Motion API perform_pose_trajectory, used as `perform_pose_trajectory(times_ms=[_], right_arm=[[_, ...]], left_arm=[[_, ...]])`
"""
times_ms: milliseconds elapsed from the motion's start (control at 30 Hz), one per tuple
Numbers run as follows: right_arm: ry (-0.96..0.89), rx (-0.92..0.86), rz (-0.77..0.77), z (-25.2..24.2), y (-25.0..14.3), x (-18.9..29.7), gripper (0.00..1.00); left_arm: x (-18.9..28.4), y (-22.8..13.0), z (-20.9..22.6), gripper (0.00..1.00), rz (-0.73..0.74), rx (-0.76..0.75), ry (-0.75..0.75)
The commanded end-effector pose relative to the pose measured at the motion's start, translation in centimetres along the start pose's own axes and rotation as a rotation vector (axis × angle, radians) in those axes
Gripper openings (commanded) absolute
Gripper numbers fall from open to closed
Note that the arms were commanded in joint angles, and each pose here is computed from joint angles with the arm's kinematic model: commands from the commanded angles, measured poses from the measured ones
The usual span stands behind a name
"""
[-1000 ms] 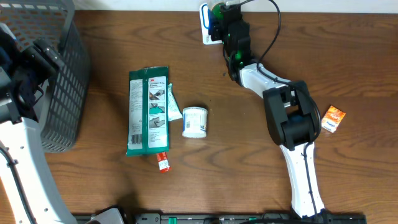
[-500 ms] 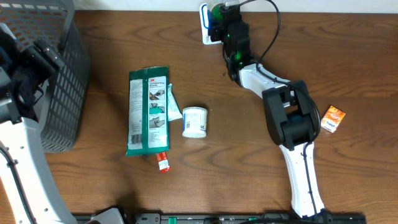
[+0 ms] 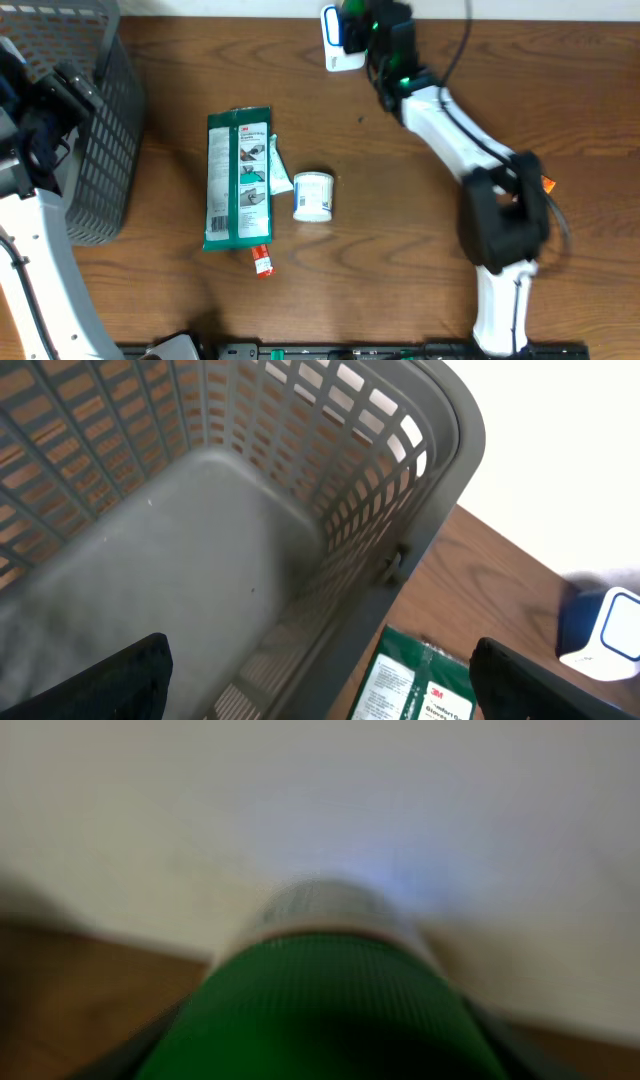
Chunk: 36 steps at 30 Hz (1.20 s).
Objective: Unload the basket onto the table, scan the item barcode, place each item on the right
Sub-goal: 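Lift the jar and hold it up to the scanner, then carry the jar right and set it beside the orange packet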
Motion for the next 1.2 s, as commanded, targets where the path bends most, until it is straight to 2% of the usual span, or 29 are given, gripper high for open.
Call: perform_pose_trajectory(times_ms=[0,133,267,400,500,633,767,800,967,1167], right_arm=[[0.014,-0.031,-0.077,1.7,9.7,9.7,0.01],[-0.047,-0.030,0.071,0.7,10.4,16.4,0.01],[-0.127,-0.038,0.239,-1.1,9.2,21.9,0.01],[-0.225,-0.056,0.406,-3.4,7.0,25.0,0.01],[-0.346,-0.077,0.608,-6.0,3.9,26.7,0.01],[-0.421,-0.115,0.774,-8.5,0.0,26.9,0.01],[-0.475,-0.180,0.834,-10.5,-4.3,25.8,0.01],[-0.505,-0.220,0.849,-11.5,-6.6,25.3,0.01],[-0.567,-0.294,0.834,-14.6,-12.1,24.3,0.01],[-0.694,-0.433,0.769,-19.8,-15.3,25.5,0.01]], left_arm=[[0.3,0.3,0.1,0.93,-0.011,0.006,0.005],[0.3,0.3,0.1,0.93,-0.011,0.006,0.005],[0.3,0.3,0.0,0.93,-0.011,0.006,0.005],[0.3,0.3,0.0,0.93,-0.011,0.006,0.005],[0.3,0.3,0.0,0.93,-0.011,0.006,0.005],[0.3,0.3,0.1,0.93,-0.011,0.006,0.005],[0.3,0.3,0.0,0.93,-0.011,0.006,0.005],[0.3,0.3,0.1,0.93,-0.011,0.006,0.005],[0.3,0.3,0.1,0.93,-0.011,0.006,0.005],[0.3,0.3,0.0,0.93,-0.011,0.006,0.005]])
Point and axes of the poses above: each gripper's point midway between its finger pads, its own x axis back along the fingers, its own z axis along the line the jaws close on, y = z × x, the point moved 7 cm from there along x, back along the fingers, and after that the axes turned 6 degrees about -x, right-handed, at the moved point
